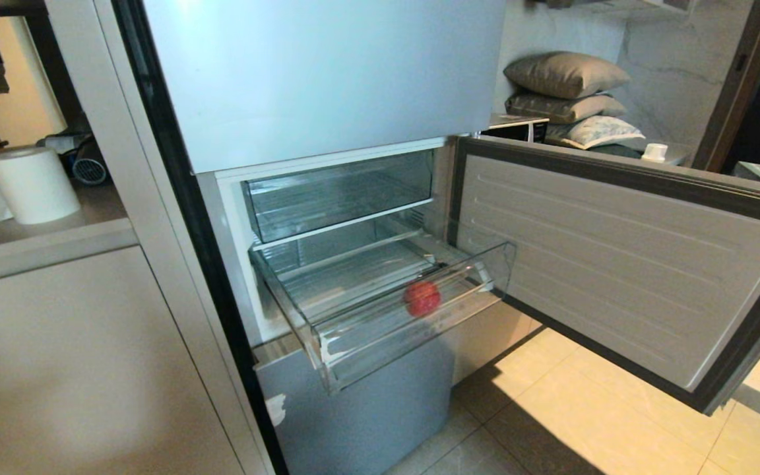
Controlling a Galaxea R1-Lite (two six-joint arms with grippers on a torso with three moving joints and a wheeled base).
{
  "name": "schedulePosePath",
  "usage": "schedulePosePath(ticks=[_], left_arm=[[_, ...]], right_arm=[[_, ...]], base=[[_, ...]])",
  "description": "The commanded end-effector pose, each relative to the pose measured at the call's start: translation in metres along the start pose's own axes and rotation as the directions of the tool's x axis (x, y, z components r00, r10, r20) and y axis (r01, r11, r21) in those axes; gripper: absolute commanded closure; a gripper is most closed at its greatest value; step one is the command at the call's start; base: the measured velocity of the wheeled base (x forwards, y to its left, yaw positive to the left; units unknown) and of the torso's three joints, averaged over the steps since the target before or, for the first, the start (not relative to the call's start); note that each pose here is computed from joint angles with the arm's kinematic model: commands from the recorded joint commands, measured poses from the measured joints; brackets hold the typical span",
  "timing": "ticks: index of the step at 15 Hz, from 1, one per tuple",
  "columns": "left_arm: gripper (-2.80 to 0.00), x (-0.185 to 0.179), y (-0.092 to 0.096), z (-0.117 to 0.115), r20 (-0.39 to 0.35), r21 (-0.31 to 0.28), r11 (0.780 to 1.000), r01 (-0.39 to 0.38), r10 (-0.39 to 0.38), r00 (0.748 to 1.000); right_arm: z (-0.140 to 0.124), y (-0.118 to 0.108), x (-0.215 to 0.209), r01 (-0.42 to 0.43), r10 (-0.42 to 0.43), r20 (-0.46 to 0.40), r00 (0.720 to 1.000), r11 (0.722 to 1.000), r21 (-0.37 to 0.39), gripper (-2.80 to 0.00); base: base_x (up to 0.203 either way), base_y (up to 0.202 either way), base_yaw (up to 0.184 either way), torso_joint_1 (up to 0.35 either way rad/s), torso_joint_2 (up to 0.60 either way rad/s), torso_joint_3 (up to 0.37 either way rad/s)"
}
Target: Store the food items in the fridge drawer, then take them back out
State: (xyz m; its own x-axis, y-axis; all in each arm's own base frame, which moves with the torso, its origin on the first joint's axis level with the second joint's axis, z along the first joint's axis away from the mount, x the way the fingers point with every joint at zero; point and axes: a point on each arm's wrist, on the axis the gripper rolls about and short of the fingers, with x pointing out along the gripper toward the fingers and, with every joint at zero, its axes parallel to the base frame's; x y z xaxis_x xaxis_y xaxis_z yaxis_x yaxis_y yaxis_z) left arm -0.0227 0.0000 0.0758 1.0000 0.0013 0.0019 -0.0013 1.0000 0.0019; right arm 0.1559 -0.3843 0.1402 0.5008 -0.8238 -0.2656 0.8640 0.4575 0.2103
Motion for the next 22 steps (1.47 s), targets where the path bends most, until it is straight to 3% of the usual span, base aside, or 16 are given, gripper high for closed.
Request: schedulePosePath(ticks=[1,4,7,18,19,22], left_arm=[[0.00,0.000,0.000,0.000,-0.001,0.000,1.000,0.000,0.000,1.000],[0.00,0.000,0.000,0.000,-0.002,0.000,1.000,0.000,0.000,1.000],[0.00,0.000,0.000,0.000,-0.002,0.001,1.000,0.000,0.000,1.000],[0.00,0.000,0.000,0.000,-0.001,0.000,1.000,0.000,0.000,1.000],[0.00,0.000,0.000,0.000,-0.002,0.000,1.000,0.000,0.000,1.000],[0.00,0.000,0.000,0.000,-0.002,0.000,1.000,0.000,0.000,1.000]], right_arm=[[-0.030,-0.015,0.036,-0.021,0.022,-0.062,0.998,1.000,0.018,0.00],[-0.043,-0.021,0.052,-0.046,0.049,-0.082,0.995,0.999,0.029,0.00],[-0.044,-0.020,0.059,-0.123,0.127,-0.066,0.990,0.990,0.070,0.00],[-0.059,-0.031,0.087,-0.117,0.120,-0.039,0.992,0.991,0.071,0.00],[-0.058,-0.031,0.089,-0.118,0.120,-0.034,0.992,0.991,0.070,-2.80],[-0.057,-0.030,0.088,-0.119,0.121,-0.031,0.992,0.991,0.066,-2.80]], base=[[0.000,0.000,0.000,0.000,0.00,0.000],[0.000,0.000,0.000,0.000,0.00,0.000],[0.000,0.000,0.000,0.000,0.00,0.000],[0.000,0.000,0.000,0.000,0.00,0.000],[0.000,0.000,0.000,0.000,0.00,0.000],[0.000,0.000,0.000,0.000,0.00,0.000]])
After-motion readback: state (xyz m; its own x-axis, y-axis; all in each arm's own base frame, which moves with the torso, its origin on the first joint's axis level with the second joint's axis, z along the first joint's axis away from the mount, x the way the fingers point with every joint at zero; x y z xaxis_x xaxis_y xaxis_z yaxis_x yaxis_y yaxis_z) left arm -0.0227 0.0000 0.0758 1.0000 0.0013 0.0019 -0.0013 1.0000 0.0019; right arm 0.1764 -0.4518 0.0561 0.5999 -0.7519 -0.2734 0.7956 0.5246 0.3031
